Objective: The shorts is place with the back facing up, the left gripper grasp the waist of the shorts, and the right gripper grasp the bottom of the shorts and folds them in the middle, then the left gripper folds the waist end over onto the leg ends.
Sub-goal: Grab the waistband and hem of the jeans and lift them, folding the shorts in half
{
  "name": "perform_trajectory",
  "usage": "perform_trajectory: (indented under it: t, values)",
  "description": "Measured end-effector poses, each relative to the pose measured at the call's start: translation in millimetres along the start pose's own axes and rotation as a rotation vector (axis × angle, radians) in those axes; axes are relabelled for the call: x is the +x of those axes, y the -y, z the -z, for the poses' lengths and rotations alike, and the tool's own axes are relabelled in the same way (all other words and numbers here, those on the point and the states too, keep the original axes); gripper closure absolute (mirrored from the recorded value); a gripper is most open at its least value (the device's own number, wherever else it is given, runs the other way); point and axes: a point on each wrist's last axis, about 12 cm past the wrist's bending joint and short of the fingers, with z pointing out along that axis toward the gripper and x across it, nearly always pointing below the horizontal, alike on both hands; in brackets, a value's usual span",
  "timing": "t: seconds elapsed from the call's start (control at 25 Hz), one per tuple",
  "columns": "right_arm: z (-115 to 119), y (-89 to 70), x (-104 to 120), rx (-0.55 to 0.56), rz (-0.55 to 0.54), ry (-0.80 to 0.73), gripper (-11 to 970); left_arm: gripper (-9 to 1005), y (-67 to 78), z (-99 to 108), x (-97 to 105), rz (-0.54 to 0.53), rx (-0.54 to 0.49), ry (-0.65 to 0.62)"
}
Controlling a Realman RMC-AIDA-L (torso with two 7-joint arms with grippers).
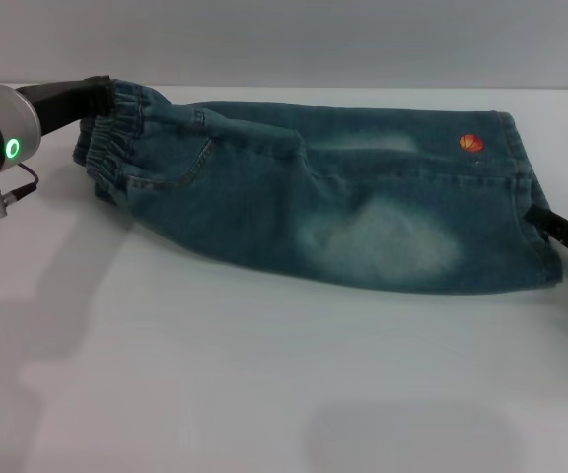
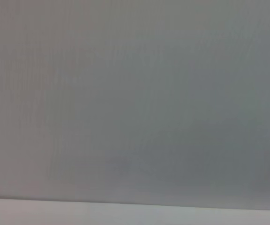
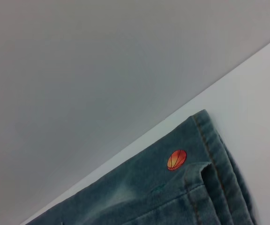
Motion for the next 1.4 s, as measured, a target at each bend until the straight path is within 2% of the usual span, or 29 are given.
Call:
perform_trajectory:
  t: [1.4]
  values:
    - [-9.4, -7.4, -4.3, -0.020, 0.014, -0.006, 475, 938, 1.7, -0.6, -0.8, -0.004, 0.004, 0.003]
